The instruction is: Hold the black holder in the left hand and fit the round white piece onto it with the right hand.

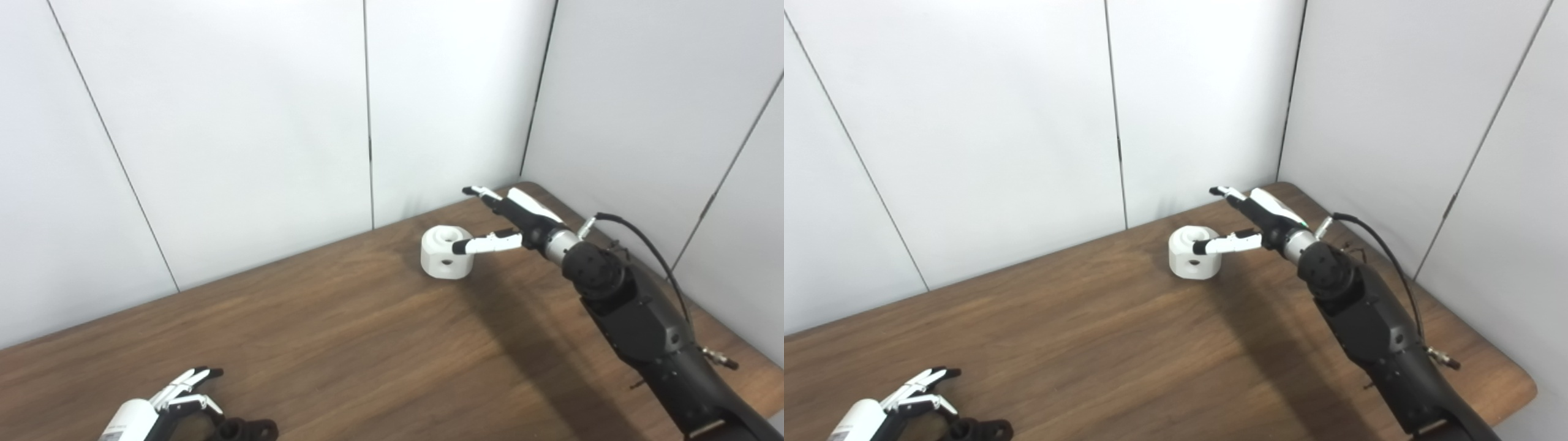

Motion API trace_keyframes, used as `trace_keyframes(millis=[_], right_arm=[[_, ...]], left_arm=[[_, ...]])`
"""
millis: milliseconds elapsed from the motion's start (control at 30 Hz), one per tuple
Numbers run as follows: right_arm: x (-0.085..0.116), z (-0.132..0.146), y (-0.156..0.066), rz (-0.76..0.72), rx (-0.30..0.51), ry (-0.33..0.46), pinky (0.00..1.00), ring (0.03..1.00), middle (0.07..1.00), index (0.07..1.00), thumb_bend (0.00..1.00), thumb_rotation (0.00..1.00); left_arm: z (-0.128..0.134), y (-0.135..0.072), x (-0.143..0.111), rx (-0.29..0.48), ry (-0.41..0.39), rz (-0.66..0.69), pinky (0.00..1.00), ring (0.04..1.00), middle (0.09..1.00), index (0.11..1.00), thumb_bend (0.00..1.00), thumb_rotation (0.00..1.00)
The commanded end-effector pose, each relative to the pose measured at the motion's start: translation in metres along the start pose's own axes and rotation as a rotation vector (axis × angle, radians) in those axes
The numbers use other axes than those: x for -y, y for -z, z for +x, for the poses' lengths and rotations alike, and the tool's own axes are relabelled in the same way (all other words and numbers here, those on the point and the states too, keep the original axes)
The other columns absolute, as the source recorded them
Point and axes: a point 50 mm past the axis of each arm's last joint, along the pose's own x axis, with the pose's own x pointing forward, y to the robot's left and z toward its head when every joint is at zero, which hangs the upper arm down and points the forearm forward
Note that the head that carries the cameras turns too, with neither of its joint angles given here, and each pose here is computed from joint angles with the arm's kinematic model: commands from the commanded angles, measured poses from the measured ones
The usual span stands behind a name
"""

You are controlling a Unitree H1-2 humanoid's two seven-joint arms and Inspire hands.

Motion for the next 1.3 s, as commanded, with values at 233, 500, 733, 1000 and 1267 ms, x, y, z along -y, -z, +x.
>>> trace_keyframes(millis=[233, 500, 733, 1000, 1267], right_arm=[[0.019, 0.01, -0.005, -0.067, 0.0, 0.009, 0.85, 1.0, 1.0, 0.968, 1.0, 0.62], [0.009, 0.016, 0.003, -0.124, -0.04, 0.012, 0.86, 1.0, 1.0, 0.959, 1.0, 0.58], [0.001, 0.019, 0.006, -0.132, -0.062, 0.031, 0.92, 1.0, 1.0, 0.955, 1.0, 0.56], [-0.013, 0.022, 0.011, -0.169, -0.09, 0.067, 0.94, 1.0, 1.0, 0.931, 1.0, 0.54], [-0.035, 0.029, 0.011, -0.144, -0.113, 0.088, 0.94, 1.0, 1.0, 0.903, 0.97, 0.56]], left_arm=[[-0.031, 0.015, 0.025, -0.096, 0.074, -0.025, 0.87, 0.923, 0.88, 0.483, 0.52, 0.05], [-0.034, 0.014, 0.025, -0.097, 0.075, -0.027, 0.88, 0.913, 0.873, 0.483, 0.52, 0.05], [-0.036, 0.013, 0.024, -0.098, 0.078, -0.029, 0.89, 0.914, 0.874, 0.484, 0.52, 0.05], [-0.041, 0.014, 0.022, -0.105, 0.089, -0.023, 0.89, 0.91, 0.876, 0.484, 0.52, 0.05], [-0.041, 0.013, 0.02, -0.107, 0.079, -0.031, 0.88, 0.904, 0.869, 0.484, 0.52, 0.05]])
